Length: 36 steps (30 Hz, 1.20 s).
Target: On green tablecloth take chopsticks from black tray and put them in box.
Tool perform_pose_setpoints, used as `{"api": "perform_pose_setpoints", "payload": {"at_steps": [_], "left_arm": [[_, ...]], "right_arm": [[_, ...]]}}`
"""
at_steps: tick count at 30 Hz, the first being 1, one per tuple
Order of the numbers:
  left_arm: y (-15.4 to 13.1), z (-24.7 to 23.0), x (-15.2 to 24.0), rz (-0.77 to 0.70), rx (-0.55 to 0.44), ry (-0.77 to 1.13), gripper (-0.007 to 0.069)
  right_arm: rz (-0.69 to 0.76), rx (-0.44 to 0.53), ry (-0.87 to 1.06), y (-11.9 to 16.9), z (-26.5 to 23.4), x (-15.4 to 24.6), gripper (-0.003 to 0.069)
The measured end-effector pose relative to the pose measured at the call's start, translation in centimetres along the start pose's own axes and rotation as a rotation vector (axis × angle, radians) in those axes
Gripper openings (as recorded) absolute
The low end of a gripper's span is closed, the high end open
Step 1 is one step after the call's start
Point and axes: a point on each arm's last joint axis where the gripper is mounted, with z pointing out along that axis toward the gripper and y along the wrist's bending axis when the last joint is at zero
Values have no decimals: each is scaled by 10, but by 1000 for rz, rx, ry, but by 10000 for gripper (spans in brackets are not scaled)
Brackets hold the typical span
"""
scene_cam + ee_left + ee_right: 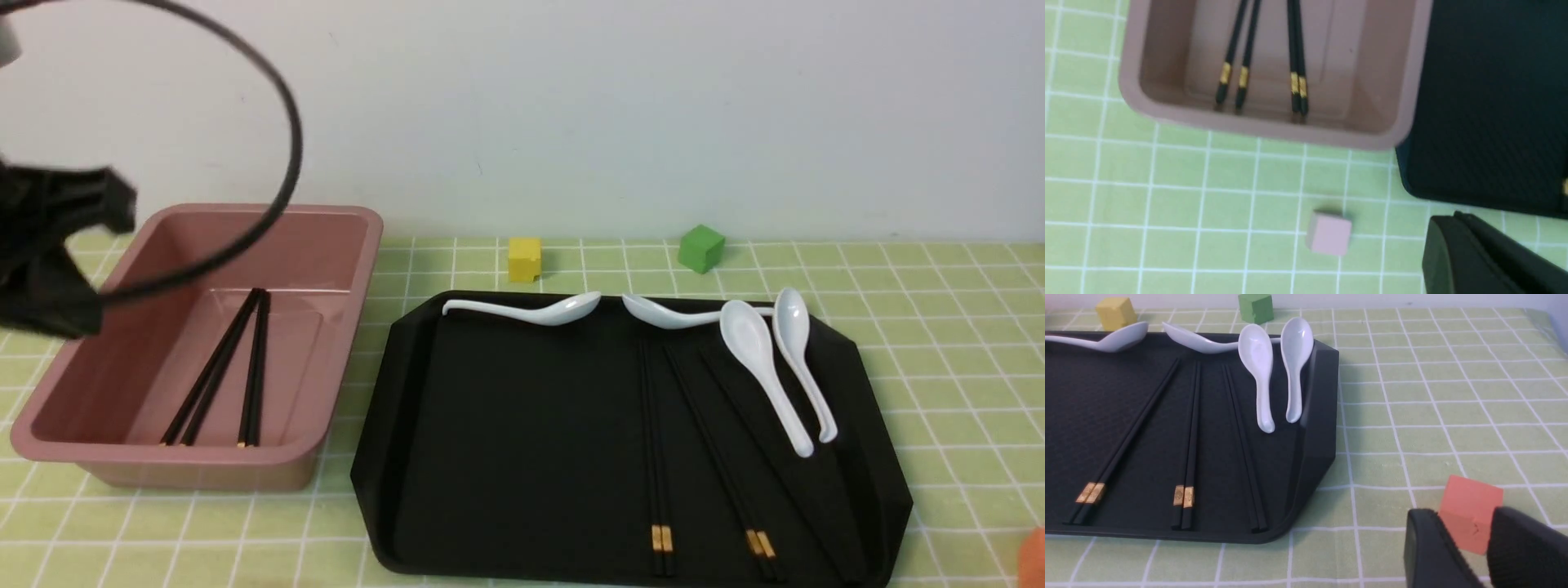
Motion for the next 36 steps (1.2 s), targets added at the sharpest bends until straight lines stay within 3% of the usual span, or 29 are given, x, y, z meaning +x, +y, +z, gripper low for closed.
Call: {"api": "perform_pose_setpoints", "payload": {"at_steps": [2,7,12,19,36], "left_arm": [[4,-6,19,-2,35,-58,-13],[26,-12,104,-19,234,-410,-13],[47,3,156,-42,311,-644,-13],[54,5,169,-43,338,-765,-13],[54,6,169,-44,337,-765,-13]], "right_arm": [[0,0,0,0,0,0,240],[0,0,0,0,0,0,240],[0,0,0,0,0,0,240],[0,0,0,0,0,0,240],[0,0,0,0,0,0,240]]}}
